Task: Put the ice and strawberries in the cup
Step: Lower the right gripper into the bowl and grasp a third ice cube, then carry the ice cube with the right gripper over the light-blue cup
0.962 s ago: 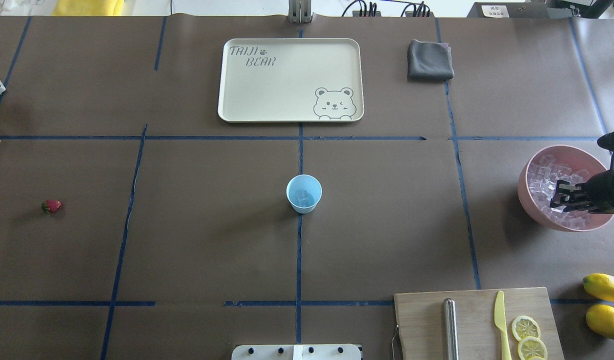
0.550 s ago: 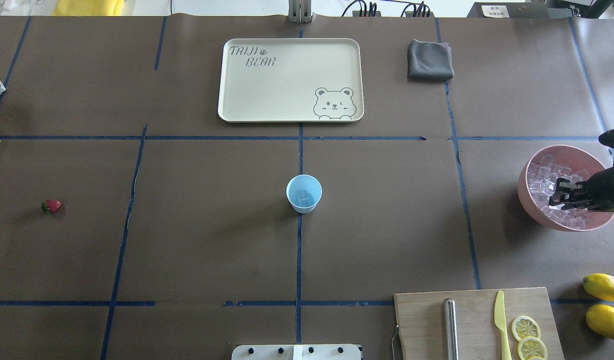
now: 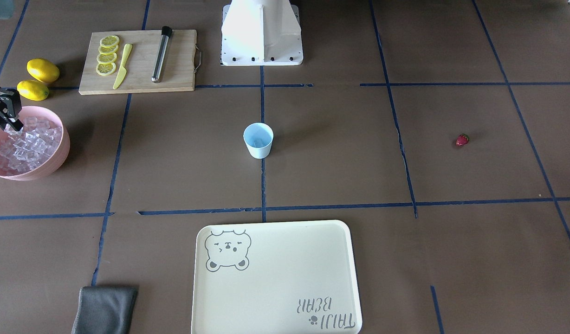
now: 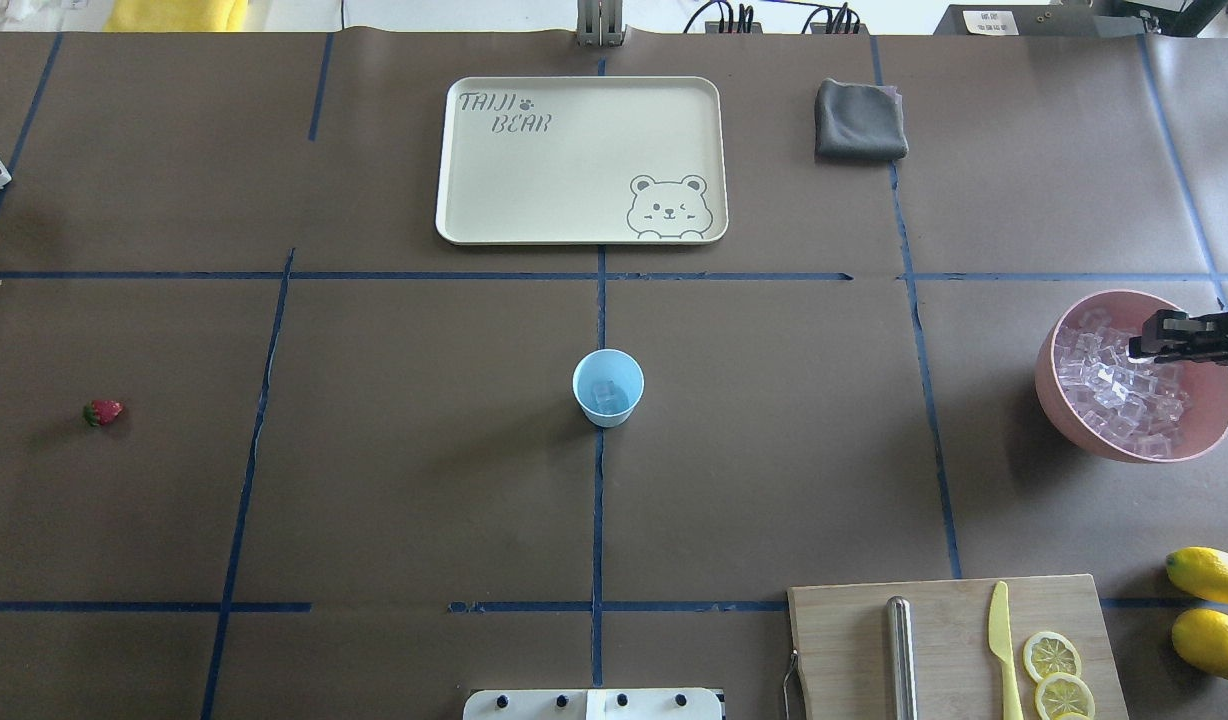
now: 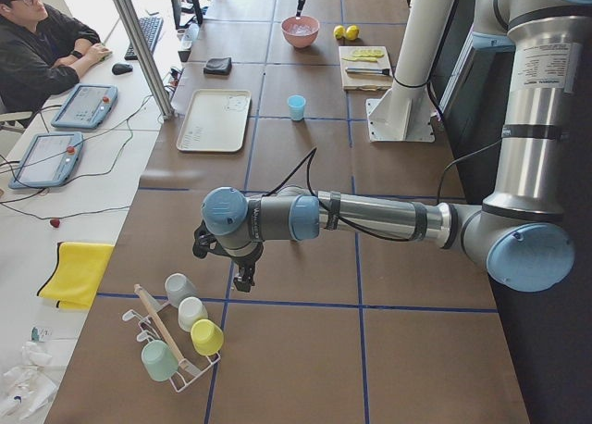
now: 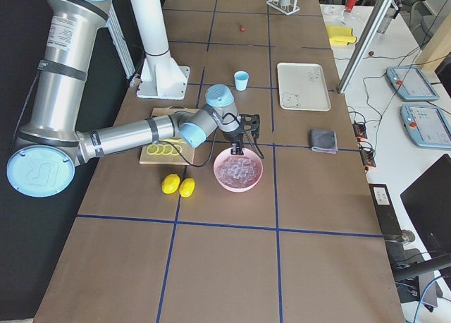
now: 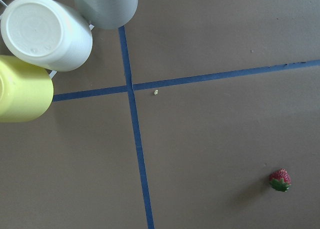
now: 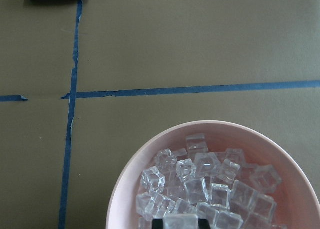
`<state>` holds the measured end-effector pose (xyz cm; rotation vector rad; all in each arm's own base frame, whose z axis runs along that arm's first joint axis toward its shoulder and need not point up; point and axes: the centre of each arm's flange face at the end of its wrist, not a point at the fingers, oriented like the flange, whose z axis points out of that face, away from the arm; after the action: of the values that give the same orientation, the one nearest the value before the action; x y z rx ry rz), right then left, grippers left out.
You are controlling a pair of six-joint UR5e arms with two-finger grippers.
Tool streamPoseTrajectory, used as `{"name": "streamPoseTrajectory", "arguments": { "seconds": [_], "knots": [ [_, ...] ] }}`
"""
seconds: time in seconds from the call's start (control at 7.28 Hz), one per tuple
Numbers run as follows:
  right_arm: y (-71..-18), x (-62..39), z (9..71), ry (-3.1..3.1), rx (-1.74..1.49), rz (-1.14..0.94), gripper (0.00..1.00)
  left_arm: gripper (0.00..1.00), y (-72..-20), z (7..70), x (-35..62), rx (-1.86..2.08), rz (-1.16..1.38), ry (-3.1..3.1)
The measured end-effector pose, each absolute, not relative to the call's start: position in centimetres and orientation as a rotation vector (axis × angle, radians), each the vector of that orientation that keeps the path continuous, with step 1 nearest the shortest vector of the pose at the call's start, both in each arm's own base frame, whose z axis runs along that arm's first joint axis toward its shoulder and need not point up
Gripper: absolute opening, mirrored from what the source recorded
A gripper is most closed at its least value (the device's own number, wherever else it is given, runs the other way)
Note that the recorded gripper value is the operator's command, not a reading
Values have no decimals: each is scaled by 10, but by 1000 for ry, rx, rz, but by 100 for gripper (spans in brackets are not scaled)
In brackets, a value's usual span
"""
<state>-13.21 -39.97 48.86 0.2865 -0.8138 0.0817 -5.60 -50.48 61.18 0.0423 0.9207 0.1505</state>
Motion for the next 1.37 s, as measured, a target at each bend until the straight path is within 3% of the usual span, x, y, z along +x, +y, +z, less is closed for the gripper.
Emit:
{"name": "streamPoseTrajectory", "arguments": {
  "seconds": [0.27,0.55,0.96,1.37],
  "knots": [
    [-404,-130,482,-795,363,-74,0,100,-505,612,-56,42,150,921],
    [-437,-155,439,-821,309,-110,0,100,-505,612,-56,43,151,921],
    [-487,-238,310,-809,185,-107,0,100,-506,610,-46,37,164,946],
    [-468,-394,183,-834,128,0,0,100,-509,607,-44,41,169,948]
  ]
}}
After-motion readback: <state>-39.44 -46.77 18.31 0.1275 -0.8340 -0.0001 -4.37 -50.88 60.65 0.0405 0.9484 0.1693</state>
